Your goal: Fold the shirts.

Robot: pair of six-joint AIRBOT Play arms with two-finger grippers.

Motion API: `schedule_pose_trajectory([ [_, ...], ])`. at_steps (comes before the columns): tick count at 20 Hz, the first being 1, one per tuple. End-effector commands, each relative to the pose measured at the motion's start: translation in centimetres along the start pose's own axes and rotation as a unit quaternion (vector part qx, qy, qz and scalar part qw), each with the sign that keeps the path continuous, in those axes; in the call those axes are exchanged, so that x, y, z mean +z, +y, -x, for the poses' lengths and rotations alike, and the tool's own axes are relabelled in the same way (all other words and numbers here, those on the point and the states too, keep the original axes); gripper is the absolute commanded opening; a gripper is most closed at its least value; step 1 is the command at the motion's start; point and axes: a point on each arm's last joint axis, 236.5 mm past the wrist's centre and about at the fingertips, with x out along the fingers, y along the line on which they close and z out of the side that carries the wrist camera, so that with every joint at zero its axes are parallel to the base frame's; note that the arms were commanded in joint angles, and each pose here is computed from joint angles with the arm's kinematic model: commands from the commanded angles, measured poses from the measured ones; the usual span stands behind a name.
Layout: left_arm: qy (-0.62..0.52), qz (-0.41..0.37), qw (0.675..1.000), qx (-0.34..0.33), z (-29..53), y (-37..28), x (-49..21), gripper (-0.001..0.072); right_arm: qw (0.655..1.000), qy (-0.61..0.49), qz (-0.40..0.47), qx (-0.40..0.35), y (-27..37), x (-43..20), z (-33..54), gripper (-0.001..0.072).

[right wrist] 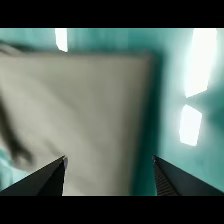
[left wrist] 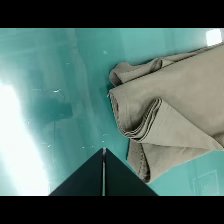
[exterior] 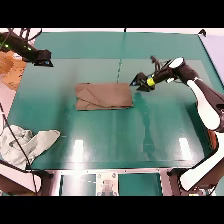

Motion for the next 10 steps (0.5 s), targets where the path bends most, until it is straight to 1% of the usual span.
schedule_pose_trajectory([
  [1, 0.002, 0.001, 1.0, 0.0, 0.0, 0.0, -0.1, 0.0032, 0.999, 0.048, -0.01, 0.022, -0.3, -2.2, -3.5, 0.0612],
  [4, 0.0, 0.0, 1.0, 0.004, 0.0, 0.2, 0.0, 0.0032, 0.998, 0.047, -0.002, 0.033, 1.6, -2.6, -6.6, 0.0612],
  [7, 0.002, 0.0, 1.0, 0.013, 0.1, 0.6, -0.1, 0.0032, 0.998, 0.044, -0.005, 0.052, 3.4, -2.8, -8.0, 0.0611],
  [8, 0.003, -0.001, 1.0, 0.013, 0.0, 0.6, -0.1, 0.0032, 0.997, 0.045, -0.007, 0.058, 3.8, -2.9, -8.1, 0.0561],
  [9, 0.003, -0.001, 1.0, 0.013, 0.0, 0.6, -0.2, 0.0032, 0.997, 0.046, -0.009, 0.064, 4.2, -3.0, -8.1, 0.0235],
  [10, 0.003, -0.001, 1.0, 0.013, 0.0, 0.6, -0.1, 0.0032, 0.996, 0.045, -0.012, 0.07, 4.5, -2.9, -8.0, 0.0098],
])
